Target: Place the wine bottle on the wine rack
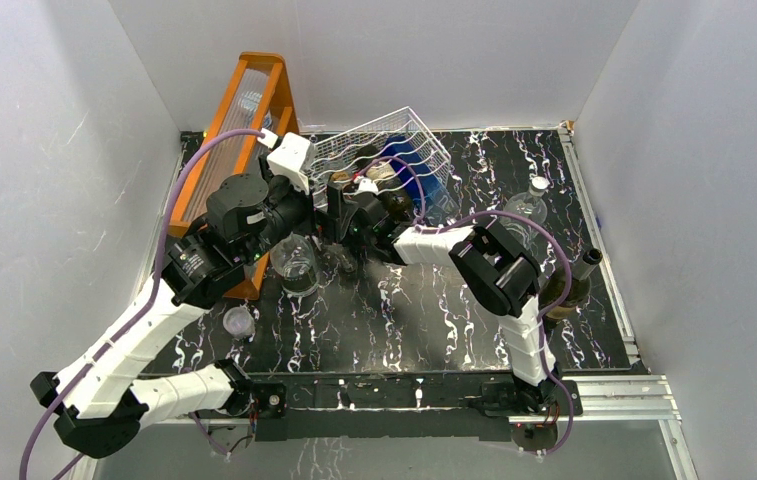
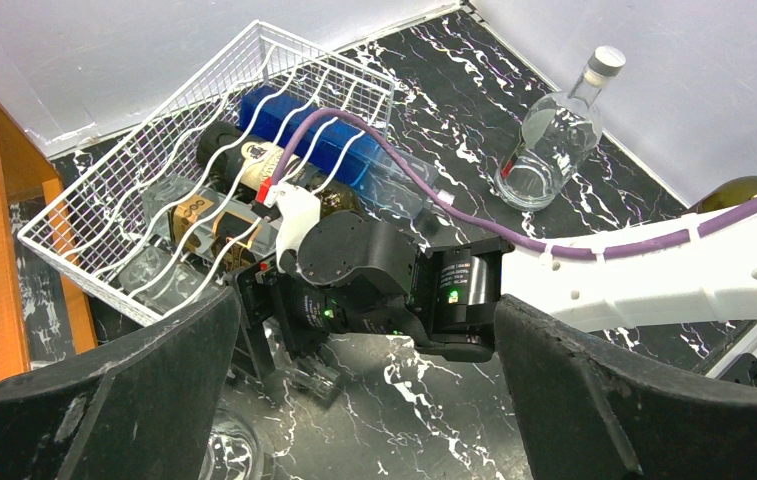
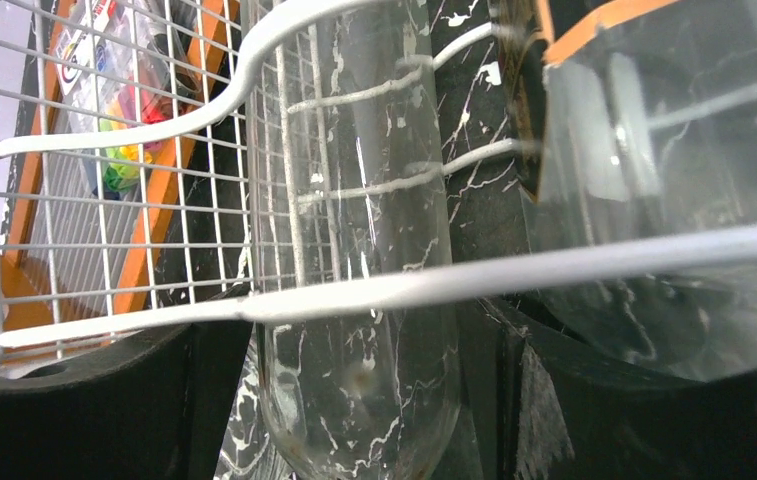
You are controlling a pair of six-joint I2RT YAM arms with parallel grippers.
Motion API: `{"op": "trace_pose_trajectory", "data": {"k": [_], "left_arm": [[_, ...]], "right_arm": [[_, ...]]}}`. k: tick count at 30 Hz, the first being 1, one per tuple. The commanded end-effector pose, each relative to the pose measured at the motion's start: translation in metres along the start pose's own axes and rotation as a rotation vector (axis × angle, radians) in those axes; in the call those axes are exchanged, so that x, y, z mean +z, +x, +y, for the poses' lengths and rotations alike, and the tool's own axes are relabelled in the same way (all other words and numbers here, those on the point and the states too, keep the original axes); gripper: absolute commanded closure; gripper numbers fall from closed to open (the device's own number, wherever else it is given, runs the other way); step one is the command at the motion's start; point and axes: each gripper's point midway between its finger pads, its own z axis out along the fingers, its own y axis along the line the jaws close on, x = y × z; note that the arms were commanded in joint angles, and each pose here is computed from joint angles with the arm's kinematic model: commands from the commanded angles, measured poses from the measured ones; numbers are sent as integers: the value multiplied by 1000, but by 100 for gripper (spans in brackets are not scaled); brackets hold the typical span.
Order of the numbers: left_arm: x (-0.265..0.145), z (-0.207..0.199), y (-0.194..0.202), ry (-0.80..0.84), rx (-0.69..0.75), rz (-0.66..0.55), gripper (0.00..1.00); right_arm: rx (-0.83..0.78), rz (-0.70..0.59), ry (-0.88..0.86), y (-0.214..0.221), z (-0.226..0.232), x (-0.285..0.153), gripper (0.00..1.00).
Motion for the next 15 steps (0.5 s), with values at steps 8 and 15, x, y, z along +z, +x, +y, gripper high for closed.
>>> {"op": "trace_pose_trajectory", "data": {"k": [8, 15], "left_arm": [[-17, 5, -22, -10, -6, -67, 2], [-19, 6, -23, -13, -4, -70, 2]], "right_arm": [[32, -77, -73, -40, 41, -46, 20], [-15, -95, -5, -42, 31, -53, 20]]}}
